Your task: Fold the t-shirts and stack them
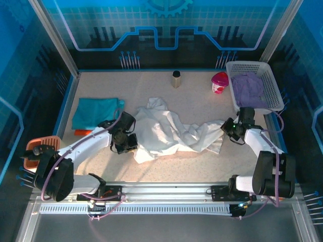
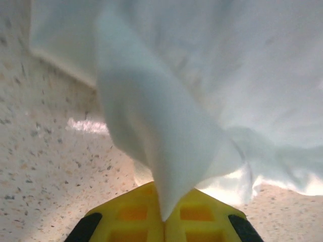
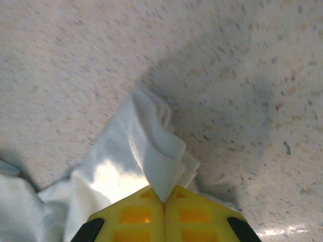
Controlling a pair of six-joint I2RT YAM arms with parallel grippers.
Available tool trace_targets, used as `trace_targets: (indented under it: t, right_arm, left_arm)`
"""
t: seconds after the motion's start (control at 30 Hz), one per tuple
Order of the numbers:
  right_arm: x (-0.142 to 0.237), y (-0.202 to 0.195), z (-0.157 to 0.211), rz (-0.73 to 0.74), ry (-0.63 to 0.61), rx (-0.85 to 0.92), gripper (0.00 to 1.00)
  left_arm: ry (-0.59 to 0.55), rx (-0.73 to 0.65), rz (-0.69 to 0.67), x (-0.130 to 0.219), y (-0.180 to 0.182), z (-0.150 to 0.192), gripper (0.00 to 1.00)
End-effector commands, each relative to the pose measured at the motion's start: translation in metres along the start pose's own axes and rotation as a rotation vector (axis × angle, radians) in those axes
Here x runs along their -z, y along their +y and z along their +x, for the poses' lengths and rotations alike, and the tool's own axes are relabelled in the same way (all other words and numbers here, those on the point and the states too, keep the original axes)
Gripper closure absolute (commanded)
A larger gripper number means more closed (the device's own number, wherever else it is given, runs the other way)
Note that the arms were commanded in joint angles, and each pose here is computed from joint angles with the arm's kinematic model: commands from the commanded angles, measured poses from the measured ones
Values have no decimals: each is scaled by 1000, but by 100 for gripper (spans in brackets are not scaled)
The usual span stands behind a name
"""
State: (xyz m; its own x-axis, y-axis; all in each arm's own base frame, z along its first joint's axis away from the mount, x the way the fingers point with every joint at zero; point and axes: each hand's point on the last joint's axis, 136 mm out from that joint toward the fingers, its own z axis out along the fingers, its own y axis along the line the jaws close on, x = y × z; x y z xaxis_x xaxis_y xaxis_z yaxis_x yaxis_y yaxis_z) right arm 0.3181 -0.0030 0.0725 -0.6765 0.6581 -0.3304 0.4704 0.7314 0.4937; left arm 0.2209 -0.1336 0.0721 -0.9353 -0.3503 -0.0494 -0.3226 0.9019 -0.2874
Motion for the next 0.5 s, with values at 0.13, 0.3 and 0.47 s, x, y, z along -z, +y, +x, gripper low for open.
trace_targets:
  t: [0.13,0.3,0.47]
  right_arm:
    - [40,44,-45,-94,-135,36,100]
    - [59,86,-84,-155,-199,53,100]
    - [90,117,-121,-194,-316,70,100]
  left_arm:
    - [-137,-81,54,53,-27,-68,100]
    - [-251,-135,89,95,-62,-137,100]
    - [-363,-167,113,140,-89,-197,100]
